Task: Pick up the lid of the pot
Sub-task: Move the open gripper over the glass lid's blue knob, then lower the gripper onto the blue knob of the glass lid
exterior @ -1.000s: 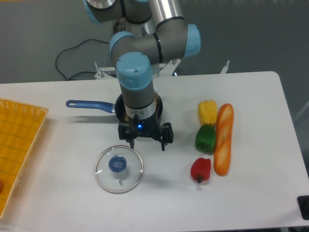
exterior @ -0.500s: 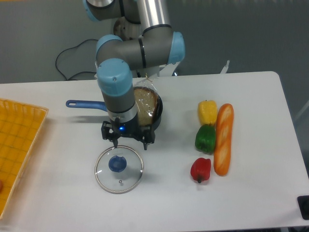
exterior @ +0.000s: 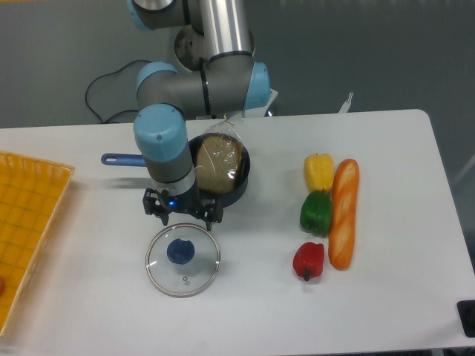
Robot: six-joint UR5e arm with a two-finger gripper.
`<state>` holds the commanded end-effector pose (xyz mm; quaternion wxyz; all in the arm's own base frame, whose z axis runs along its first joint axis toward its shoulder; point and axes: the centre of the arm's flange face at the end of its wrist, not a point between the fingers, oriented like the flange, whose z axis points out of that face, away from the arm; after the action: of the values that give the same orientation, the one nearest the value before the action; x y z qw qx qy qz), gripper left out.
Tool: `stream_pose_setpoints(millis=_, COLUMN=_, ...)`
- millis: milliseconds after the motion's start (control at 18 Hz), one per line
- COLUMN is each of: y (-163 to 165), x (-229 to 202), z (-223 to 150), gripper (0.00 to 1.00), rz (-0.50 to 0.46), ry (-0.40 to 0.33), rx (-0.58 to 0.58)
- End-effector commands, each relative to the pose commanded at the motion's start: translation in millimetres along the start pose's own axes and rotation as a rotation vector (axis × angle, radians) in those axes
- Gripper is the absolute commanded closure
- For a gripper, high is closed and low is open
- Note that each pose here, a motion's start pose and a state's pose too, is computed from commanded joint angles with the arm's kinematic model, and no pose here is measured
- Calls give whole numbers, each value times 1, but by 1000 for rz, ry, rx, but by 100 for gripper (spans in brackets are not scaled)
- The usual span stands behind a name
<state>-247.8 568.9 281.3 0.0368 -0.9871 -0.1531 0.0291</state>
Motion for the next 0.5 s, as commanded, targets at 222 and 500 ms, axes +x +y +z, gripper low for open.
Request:
stream_pose_setpoints(millis=222, y=-8, x=6, z=9, gripper=0, rz=14, ry=3, rx=-10)
stream_pose_setpoints(millis=500, y=-31, x=9, z=19, gripper=0, rz=34, ry=20, rx=-72)
